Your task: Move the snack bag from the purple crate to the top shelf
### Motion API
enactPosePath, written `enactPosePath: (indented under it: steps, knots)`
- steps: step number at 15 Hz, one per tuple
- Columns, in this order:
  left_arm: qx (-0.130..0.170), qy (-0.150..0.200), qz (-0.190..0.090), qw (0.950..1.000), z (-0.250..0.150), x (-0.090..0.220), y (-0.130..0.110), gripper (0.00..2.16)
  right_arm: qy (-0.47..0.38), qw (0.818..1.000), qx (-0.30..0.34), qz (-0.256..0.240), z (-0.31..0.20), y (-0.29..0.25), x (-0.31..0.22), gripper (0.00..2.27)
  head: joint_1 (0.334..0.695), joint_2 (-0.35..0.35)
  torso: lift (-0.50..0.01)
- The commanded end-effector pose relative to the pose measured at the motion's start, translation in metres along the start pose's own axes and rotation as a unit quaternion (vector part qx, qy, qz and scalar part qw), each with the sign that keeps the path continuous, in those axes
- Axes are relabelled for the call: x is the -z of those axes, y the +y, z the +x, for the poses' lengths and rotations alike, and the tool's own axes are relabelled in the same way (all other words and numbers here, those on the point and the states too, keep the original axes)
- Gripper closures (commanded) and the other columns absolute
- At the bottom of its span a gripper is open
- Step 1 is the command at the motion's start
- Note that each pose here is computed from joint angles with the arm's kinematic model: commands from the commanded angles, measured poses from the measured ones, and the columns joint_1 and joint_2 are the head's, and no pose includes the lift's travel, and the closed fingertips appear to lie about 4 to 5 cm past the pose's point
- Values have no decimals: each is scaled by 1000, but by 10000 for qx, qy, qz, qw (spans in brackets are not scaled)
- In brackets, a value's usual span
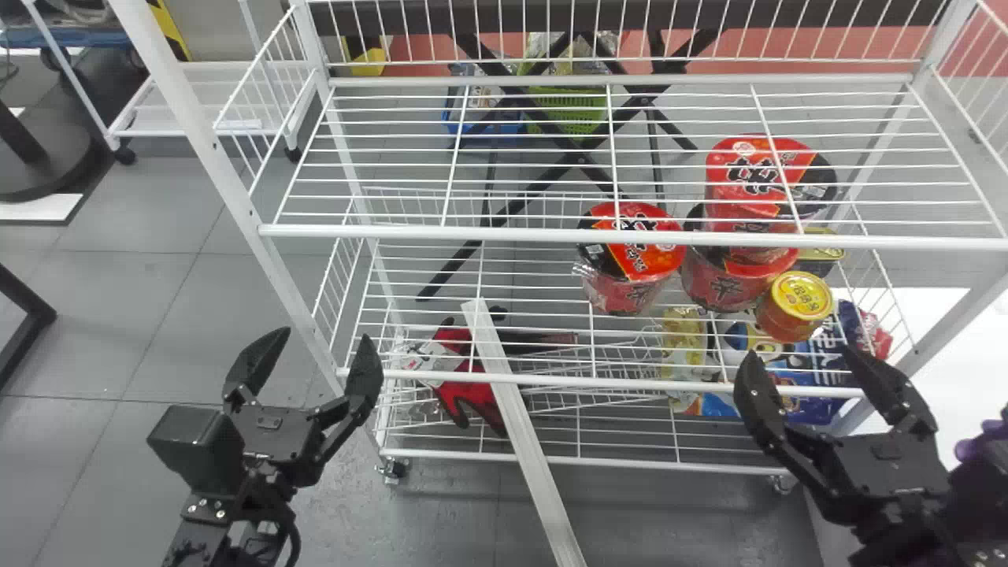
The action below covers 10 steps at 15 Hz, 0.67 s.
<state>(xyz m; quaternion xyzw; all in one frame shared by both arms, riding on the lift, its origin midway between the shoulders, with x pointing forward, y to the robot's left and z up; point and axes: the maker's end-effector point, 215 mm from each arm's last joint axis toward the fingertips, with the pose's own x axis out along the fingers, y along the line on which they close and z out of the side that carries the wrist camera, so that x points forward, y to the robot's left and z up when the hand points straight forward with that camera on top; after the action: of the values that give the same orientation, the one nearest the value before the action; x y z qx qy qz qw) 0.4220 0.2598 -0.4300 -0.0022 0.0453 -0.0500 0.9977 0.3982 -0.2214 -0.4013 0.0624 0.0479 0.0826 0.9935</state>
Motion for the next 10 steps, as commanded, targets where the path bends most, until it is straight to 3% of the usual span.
enactPosePath:
  steps: [1,6,8,10]
  knots:
    - [3,-6,9,10000,-1,0,0,134,48,10000,12,-46,-1,-3,2,26,695,54,-456]
    - [5,17,12,10000,-1,1,1,134,-769,9969,-9,-137,-14,-2,-37,-2,695,47,-456]
    - [4,25,11,10000,-1,2,1,134,96,9999,-1,-61,-6,-2,5,2,695,44,-455]
    - [6,33,17,10000,-1,3,1,134,-58,9999,99,-113,-6,-5,-3,-2,695,47,-454]
